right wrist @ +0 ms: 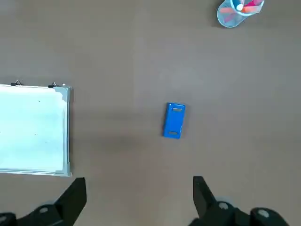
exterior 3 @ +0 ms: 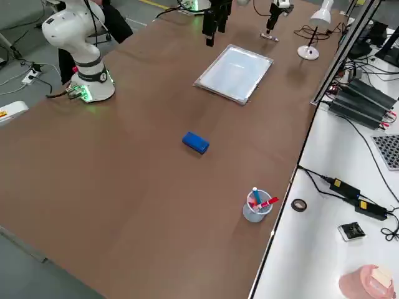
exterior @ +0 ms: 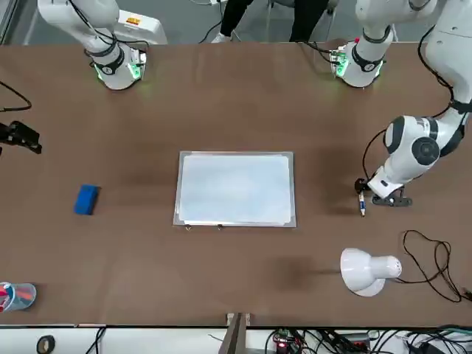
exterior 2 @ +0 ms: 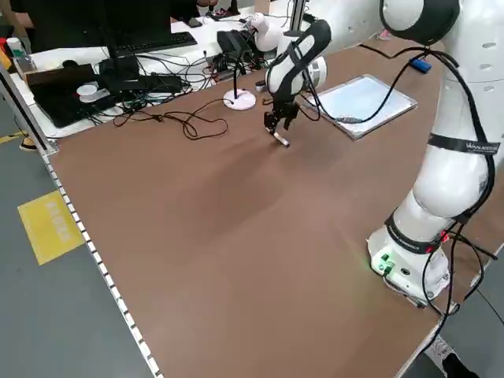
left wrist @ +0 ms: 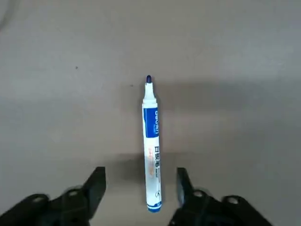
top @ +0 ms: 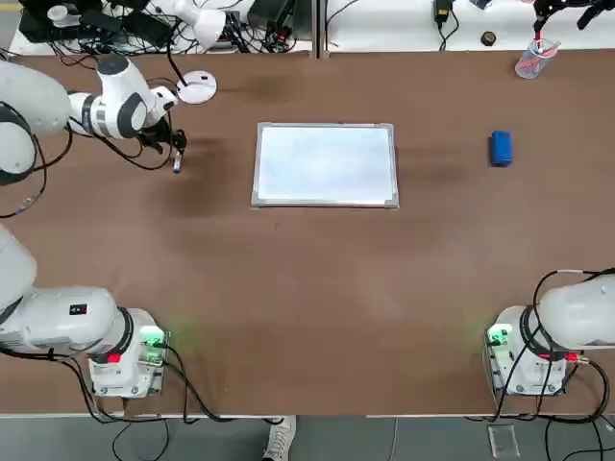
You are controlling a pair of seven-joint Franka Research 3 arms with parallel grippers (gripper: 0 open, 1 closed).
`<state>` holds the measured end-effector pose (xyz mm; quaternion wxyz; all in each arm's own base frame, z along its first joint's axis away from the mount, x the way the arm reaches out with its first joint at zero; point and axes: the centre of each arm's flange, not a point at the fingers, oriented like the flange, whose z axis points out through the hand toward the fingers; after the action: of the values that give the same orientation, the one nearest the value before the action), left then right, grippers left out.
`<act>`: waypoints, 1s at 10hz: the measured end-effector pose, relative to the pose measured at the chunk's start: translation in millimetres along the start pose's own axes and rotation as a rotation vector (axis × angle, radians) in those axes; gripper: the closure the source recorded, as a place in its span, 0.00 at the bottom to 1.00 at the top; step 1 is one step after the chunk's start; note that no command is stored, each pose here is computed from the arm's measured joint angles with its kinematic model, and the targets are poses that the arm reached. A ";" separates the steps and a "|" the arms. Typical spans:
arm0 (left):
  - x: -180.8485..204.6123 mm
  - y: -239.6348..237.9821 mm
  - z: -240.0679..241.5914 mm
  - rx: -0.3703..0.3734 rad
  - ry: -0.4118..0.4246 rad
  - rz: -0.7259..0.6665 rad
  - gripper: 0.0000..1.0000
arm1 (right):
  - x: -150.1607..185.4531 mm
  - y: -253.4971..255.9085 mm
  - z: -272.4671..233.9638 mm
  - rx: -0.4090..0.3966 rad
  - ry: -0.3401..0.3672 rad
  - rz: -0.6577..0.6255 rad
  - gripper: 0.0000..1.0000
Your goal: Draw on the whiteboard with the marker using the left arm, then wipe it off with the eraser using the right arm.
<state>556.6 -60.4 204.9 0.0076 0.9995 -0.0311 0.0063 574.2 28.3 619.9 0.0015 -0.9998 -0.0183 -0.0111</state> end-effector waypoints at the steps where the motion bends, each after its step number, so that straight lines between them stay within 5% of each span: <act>1: -0.6 0.2 4.7 -0.002 -0.003 -0.001 0.33 | 0.0 -0.4 -0.3 0.000 0.001 -0.001 0.00; 10: -4.8 6.7 23.7 -0.007 -0.027 0.009 0.43 | -0.9 -10.8 -5.3 0.001 0.009 0.044 0.00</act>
<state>551.7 -67.1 181.3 0.0108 0.9993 -0.0357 -0.0074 572.8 39.0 625.2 0.0023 -0.9999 0.0038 -0.0156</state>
